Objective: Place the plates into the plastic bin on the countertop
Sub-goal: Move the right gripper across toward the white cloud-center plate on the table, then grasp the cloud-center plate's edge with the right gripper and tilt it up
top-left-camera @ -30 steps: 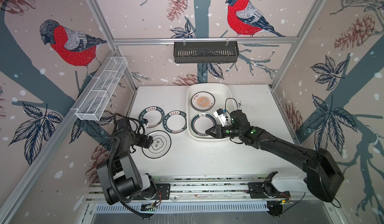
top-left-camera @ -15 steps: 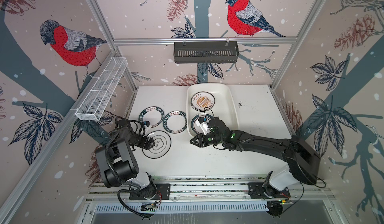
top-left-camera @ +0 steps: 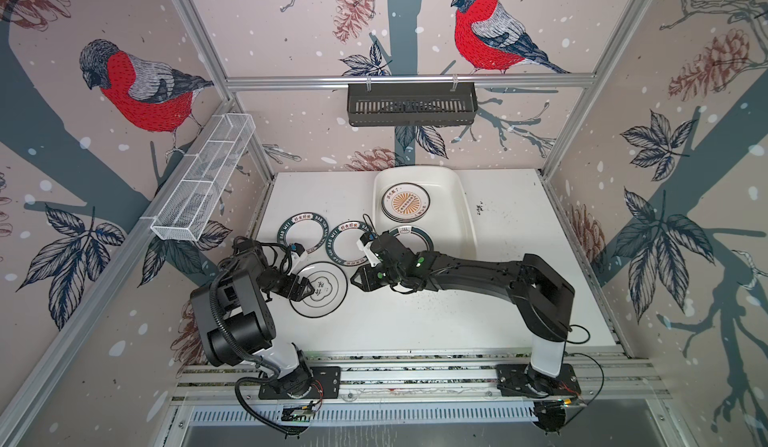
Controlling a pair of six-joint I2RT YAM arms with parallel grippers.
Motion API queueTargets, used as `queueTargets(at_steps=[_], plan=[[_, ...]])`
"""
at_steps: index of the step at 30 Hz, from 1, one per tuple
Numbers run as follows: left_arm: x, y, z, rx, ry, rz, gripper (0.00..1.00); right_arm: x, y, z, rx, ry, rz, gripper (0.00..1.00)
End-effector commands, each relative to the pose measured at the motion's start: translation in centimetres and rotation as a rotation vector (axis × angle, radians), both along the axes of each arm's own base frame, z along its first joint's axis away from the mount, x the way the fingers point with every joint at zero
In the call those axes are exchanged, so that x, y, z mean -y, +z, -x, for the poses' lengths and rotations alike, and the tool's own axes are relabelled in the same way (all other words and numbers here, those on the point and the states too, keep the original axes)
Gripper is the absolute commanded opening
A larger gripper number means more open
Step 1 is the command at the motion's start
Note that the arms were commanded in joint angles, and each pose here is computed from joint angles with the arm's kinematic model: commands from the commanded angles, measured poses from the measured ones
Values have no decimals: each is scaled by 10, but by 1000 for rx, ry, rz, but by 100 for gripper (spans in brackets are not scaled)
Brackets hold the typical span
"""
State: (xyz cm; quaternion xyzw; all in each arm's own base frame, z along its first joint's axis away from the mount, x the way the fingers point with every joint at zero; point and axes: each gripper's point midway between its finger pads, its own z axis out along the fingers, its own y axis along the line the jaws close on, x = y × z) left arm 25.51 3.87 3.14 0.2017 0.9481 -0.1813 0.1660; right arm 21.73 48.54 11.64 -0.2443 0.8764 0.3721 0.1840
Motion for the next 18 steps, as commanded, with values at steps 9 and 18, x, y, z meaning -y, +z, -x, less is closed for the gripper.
queueTargets(at_steps=[9, 18], plan=[[-2, 18, -3, 87, -13, -42, 92, -23, -36, -5, 25, 37, 168, 41], [-5, 16, -4, 96, 4, -59, 90, -35, -54, -21, 41, -1, 235, 41]])
